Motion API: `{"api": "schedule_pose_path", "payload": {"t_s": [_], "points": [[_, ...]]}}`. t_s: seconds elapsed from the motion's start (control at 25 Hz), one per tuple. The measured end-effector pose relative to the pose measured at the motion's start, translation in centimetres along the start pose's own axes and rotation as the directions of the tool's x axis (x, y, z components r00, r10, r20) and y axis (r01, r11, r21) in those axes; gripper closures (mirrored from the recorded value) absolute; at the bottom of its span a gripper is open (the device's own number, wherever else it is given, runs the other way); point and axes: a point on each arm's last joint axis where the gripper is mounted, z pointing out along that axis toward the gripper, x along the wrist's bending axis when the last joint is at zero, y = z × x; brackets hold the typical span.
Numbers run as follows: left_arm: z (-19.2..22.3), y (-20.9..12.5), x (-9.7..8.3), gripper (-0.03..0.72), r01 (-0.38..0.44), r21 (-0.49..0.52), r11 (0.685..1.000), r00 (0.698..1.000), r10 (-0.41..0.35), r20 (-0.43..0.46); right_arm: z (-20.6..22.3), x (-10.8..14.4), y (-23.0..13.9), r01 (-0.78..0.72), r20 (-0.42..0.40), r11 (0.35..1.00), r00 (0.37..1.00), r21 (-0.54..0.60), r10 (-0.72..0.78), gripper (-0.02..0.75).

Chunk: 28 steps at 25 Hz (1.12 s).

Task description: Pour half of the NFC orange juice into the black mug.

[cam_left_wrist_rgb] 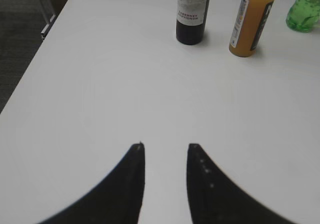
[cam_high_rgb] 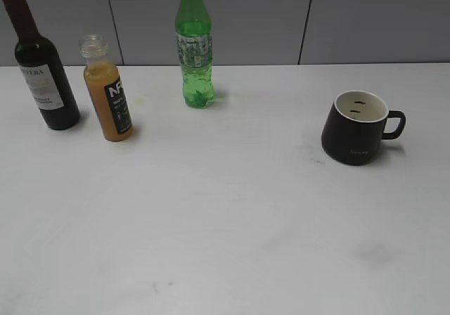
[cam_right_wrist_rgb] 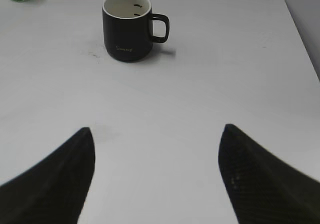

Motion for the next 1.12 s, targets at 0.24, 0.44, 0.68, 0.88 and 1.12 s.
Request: {"api": "schedule_pose_path", "payload": {"t_s": [0.24,0.44,0.68,0.88,1.12], "points": [[0.0,0.0,0.0,0.459,0.0,0.0,1.0,1.0,0.0,0.0,0.0,0.0,0.0,-0.001,-0.001,1.0,1.0,0.0,0.001,0.153],[0.0,0.0,0.0,0.459,0.0,0.0,1.0,1.0,0.0,0.0,0.0,0.0,0.0,-0.001,-0.001,1.0,1.0,0.0,0.001,0.153],[0.0,0.0,0.0,0.459,0.0,0.0,1.0,1.0,0.0,0.0,-0.1,0.0,0.1,-0.021,-0.003,1.0,1.0,-0.004,0.021,0.153],[0.0,0.0,0.0,0.459,0.0,0.0,1.0,1.0,0.0,0.0,0.1,-0.2,2.2,-0.03,0.019,0.989,0.999,-0.144,0.033,0.119],[0.0,0.0,0.0,0.457,0.0,0.0,1.0,1.0,0.0,0.0,3.9,-0.8,3.3,-0.038,0.044,0.976,0.998,-0.213,0.049,0.051]]}}
